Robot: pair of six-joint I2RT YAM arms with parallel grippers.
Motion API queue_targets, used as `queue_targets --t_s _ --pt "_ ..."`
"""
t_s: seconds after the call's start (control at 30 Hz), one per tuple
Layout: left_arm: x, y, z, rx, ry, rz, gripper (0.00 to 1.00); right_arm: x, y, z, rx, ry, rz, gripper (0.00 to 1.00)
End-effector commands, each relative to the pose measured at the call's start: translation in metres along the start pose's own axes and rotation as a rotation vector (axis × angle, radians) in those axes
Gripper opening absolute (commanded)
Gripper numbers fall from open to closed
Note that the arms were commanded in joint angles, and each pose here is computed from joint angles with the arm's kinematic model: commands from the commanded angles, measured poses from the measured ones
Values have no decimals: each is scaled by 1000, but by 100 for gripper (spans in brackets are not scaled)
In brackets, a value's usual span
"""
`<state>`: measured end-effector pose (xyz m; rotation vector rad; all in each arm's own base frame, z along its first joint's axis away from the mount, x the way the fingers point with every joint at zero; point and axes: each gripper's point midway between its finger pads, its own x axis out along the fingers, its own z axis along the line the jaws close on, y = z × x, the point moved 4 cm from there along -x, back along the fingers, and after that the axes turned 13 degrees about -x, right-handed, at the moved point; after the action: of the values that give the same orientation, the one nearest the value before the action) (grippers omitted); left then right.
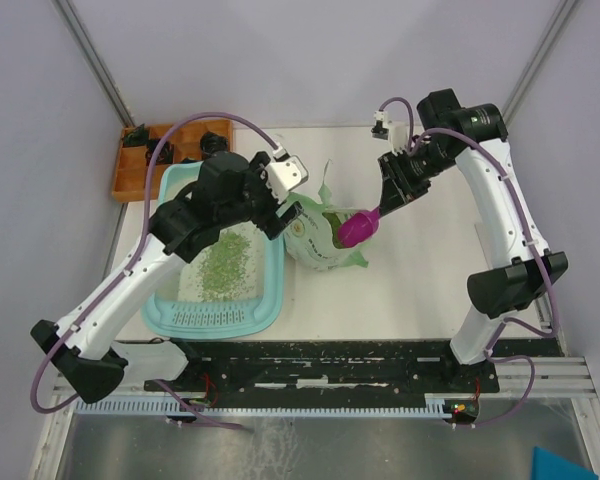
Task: Fill the litter box with clean litter
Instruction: 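Scoop the cat litter from the cat litter bag.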
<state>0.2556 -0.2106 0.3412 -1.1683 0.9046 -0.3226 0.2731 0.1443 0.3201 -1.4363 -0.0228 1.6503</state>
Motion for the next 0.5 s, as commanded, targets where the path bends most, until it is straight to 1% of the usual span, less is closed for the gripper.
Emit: queue_targets --t_s 0.0,0.13,0.3,0.47 --pt "2 1 0 107 27 -2 89 -10 11 9 30 8 63 2" --pt "21 11 5 163 16 32 90 -8 11 8 34 3 68 2" --pt "30 -2 12 223 -14 -44 93 -9 13 12 34 -9 69 2" --pt "38 -10 18 267 -33 -57 94 -9 17 17 34 -24 72 2"
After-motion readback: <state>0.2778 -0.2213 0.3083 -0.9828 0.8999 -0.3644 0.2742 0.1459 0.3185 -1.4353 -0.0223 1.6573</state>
